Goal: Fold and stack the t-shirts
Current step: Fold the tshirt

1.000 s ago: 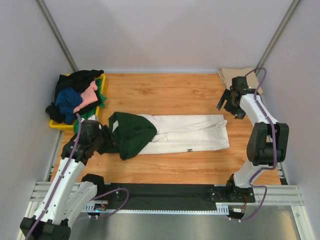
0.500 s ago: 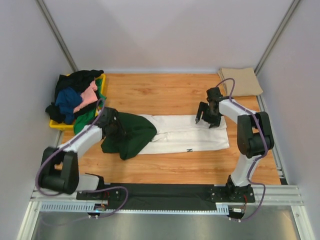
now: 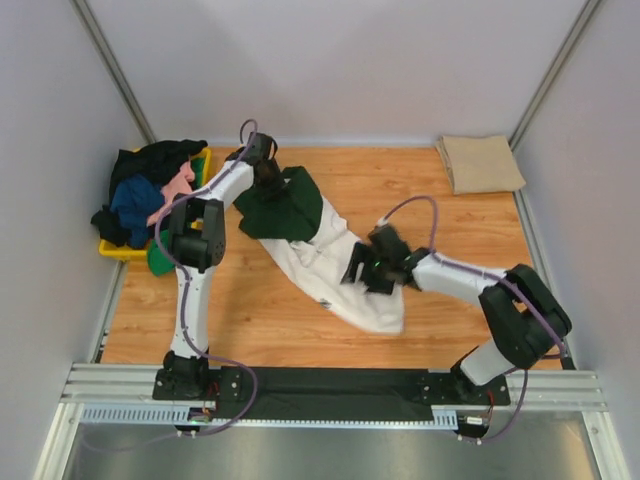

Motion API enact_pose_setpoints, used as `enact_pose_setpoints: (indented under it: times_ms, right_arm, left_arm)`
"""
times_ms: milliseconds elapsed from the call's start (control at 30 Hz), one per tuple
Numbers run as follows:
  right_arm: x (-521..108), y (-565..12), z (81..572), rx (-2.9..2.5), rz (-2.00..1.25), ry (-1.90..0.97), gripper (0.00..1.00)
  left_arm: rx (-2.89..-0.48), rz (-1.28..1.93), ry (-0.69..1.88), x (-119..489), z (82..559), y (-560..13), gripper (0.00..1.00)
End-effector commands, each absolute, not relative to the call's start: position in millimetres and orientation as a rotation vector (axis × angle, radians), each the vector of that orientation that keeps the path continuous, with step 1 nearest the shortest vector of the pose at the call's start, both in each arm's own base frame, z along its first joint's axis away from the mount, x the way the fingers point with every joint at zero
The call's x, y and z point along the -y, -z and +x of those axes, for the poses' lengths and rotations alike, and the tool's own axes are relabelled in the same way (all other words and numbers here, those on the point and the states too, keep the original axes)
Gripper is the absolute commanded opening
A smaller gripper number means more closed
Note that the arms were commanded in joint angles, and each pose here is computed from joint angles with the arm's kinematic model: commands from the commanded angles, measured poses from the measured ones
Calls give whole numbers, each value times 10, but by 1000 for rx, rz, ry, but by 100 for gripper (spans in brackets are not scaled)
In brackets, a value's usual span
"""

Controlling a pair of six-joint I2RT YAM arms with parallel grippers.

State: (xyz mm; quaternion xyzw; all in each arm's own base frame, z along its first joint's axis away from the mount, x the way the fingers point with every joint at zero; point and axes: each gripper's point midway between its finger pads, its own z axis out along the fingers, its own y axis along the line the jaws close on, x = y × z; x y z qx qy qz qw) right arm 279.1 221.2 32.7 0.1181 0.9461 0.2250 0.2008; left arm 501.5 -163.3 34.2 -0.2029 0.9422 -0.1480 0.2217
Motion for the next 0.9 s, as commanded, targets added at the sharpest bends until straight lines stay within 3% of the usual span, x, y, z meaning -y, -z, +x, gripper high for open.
enact_pose_setpoints:
  times_ms: [0, 33, 100, 133, 167, 233, 333, 433, 600, 633, 700, 733, 767, 867]
  right_arm:
    - [-2592, -217, 1703, -2885, 361, -598, 78]
    - [-2697, -514, 1678, -2841, 325, -637, 79]
    - [-2788, -776, 1592, -2790, 257, -643, 81]
    - [-2773, -1034, 1668, -2725, 237, -642, 82]
    - [-2738, -1134, 1722, -2699, 227, -627, 84]
    - [-2544, -1313, 1890, -2630, 184, -507, 85]
    - [-2453, -1536, 2251, -2549, 132, -437, 85]
    - [-2493, -1661, 2681, -2514, 57, -408, 83]
    - [-3006, -1949, 3356, -2463, -120, -471, 79]
    - [-3078, -1733, 3515, -2507, -134, -457, 77]
    - [-3438, -1953, 3692, -2467, -235, -649, 76]
    - [-3607, -1782, 3852, -2477, -251, -701, 75]
    - [-3691, -1774, 3962, -2472, -259, -749, 73]
    - [-4054, -1771, 4274, -2439, -307, -920, 70]
  left_arm:
    - [-2596, -205, 446, 2187, 5495, -760, 43]
    - [-2440, -103, 508, 2407, 5843, -1203, 49]
    - [-2313, 82, 590, 2692, 5887, -1590, 57]
    - [-2291, 115, 591, 2693, 5784, -1808, 67]
    - [-2156, 152, 609, 2749, 5876, -2134, 72]
    - [-2075, 168, 612, 2633, 5582, -2609, 82]
    - [-1993, 198, 554, 2416, 5278, -3266, 83]
    - [-2038, 163, 479, 2131, 4846, -3499, 82]
    - [-2120, -13, 347, 1562, 4046, -3294, 80]
    - [-2225, -105, 335, 1478, 3856, -2848, 76]
    - [-2180, -154, 429, 1433, 3481, -2889, 74]
    - [-2264, -160, 457, 1444, 3266, -2389, 73]
    - [-2217, -149, 579, 1572, 3190, -2401, 72]
    - [-2277, -157, 614, 1518, 2786, -2020, 71]
